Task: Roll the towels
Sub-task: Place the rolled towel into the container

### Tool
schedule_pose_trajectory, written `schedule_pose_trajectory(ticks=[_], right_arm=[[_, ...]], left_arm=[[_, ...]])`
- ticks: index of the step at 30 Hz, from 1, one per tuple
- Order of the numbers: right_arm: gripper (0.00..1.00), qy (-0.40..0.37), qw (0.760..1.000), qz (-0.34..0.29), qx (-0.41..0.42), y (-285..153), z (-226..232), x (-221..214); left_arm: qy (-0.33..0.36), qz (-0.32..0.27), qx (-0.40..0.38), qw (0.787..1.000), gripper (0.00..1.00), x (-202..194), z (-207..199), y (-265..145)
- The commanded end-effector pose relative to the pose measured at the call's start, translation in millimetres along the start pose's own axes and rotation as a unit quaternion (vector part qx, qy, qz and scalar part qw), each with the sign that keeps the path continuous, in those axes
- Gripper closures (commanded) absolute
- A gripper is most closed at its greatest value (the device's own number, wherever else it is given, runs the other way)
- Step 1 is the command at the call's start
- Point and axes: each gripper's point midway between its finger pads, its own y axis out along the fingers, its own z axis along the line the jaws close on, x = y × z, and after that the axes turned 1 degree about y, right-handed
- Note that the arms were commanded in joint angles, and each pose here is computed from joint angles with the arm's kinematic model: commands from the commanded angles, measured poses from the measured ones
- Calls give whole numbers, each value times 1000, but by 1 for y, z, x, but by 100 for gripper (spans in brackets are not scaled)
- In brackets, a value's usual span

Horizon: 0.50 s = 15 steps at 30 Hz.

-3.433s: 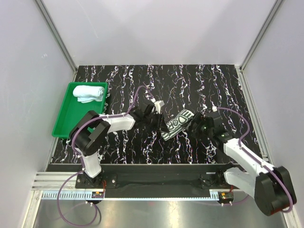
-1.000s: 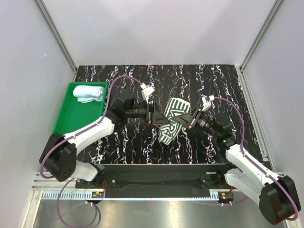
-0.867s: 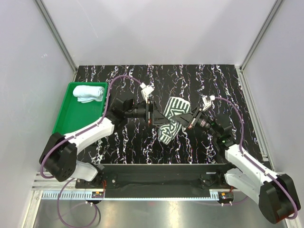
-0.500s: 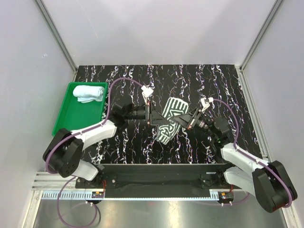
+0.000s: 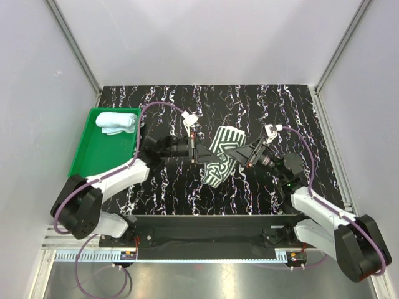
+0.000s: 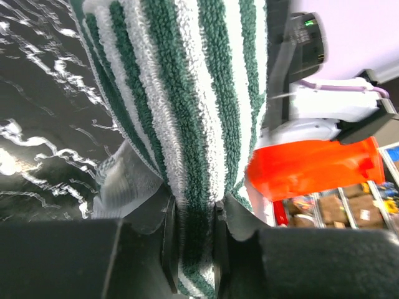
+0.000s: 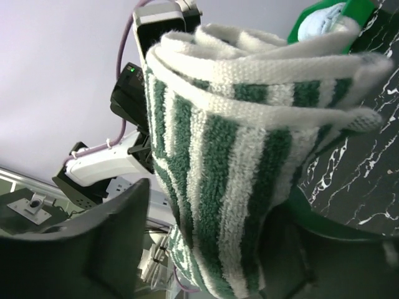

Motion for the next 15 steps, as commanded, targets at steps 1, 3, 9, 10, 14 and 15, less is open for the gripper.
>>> schedule_pose_trajectory(ticks=[1, 3, 9, 10, 14, 15], right_arm=[[24, -78, 994, -22, 71, 2, 60, 17], [10, -89, 994, -37, 60, -2, 62, 20], [0, -102, 993, -52, -17, -7, 41, 26], [0, -92, 993, -56, -49, -8, 27, 27], [0, -85, 990, -61, -97, -12, 8, 28], [0, -86, 990, -58, -101, -12, 5, 27]], left_arm=[[14, -7, 41, 999, 100, 1, 3, -7], [26, -20, 44, 998, 100, 11, -7, -13], [33, -92, 53, 994, 100, 45, -25, -37], [30, -110, 63, 992, 100, 52, -21, -46], [32, -164, 88, 982, 100, 80, -22, -79], [34, -168, 88, 981, 100, 83, -23, -84]])
